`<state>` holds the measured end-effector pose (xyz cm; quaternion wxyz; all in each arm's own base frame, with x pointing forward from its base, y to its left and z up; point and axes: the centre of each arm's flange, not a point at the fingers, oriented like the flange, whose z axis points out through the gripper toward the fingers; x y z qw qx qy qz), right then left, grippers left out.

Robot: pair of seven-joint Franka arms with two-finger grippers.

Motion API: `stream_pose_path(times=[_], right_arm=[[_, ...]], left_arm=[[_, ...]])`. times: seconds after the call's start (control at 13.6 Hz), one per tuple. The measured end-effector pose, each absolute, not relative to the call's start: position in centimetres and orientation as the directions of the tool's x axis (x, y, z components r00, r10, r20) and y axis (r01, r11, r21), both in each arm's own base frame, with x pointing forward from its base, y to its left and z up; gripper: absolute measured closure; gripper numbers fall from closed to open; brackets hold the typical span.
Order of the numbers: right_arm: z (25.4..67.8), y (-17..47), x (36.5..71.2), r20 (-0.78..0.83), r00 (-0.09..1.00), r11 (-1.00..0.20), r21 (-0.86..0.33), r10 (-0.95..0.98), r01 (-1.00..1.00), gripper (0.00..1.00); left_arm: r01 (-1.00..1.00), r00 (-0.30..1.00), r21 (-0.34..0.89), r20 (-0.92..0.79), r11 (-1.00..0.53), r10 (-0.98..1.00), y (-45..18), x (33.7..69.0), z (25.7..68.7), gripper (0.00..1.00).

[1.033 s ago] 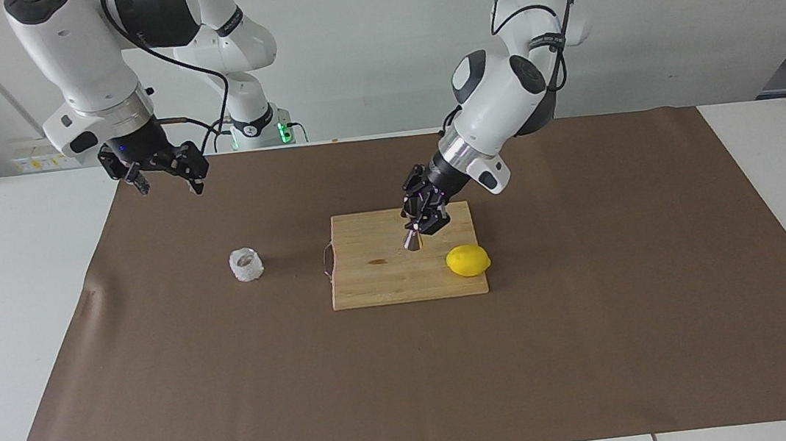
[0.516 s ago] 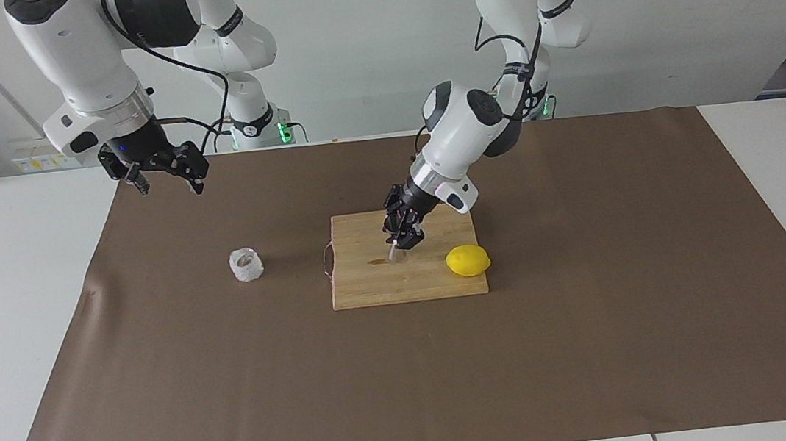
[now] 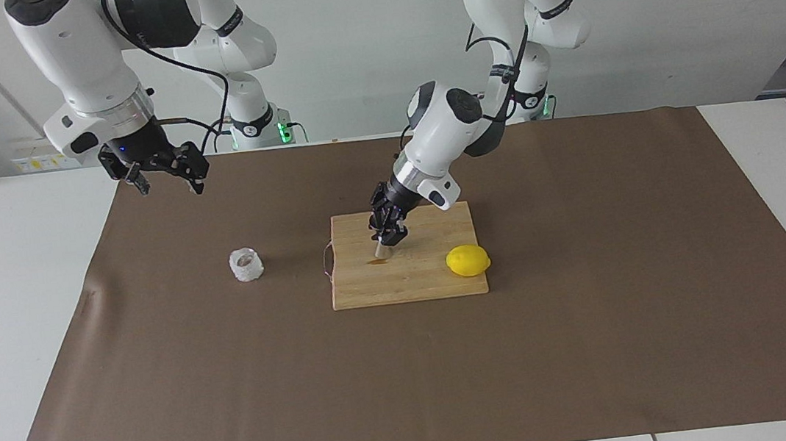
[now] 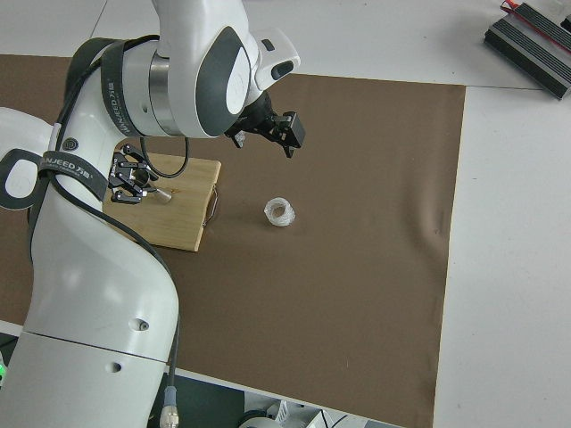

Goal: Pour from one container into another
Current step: 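Lower the steel cup onto the board center and open the left gripper, then retract the left gripper while the right gripper reaches the white cup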

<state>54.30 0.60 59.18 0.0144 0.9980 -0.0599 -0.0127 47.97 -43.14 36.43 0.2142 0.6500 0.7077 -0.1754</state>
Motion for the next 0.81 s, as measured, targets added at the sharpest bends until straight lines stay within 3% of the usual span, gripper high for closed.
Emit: stream_pose_path(times=[0.15,0.22,0.59,0.66,0.81], right_arm=[[59.2,0.6,54.3,-0.024,0.993,-0.992,0.030,-0.120,-0.119,0.00],[59.2,0.6,54.3,-0.024,0.993,-0.992,0.030,-0.120,-0.119,0.00],[59.2,0.6,54.3,-0.024,0.993,-0.992,0.030,-0.120,-0.119,0.00],[59.2,0.6,54.3,-0.024,0.993,-0.992,0.030,-0.120,-0.119,0.00],[59.2,0.6,54.3,-0.024,0.993,-0.992,0.030,-0.120,-0.119,0.00]], left_arm=[[0.995,-0.064,0.032,-0.530,0.096,0.845,-43.2,48.0,36.2,0.68],[0.995,-0.064,0.032,-0.530,0.096,0.846,-43.2,48.0,36.1,0.62],[0.995,-0.059,0.035,-0.540,0.092,0.839,-43.1,48.9,37.7,0.07],[0.996,-0.058,0.030,-0.543,0.088,0.838,-42.8,49.2,38.6,0.00],[0.996,-0.054,0.025,-0.541,0.080,0.839,-40.7,50.4,41.5,0.00]])
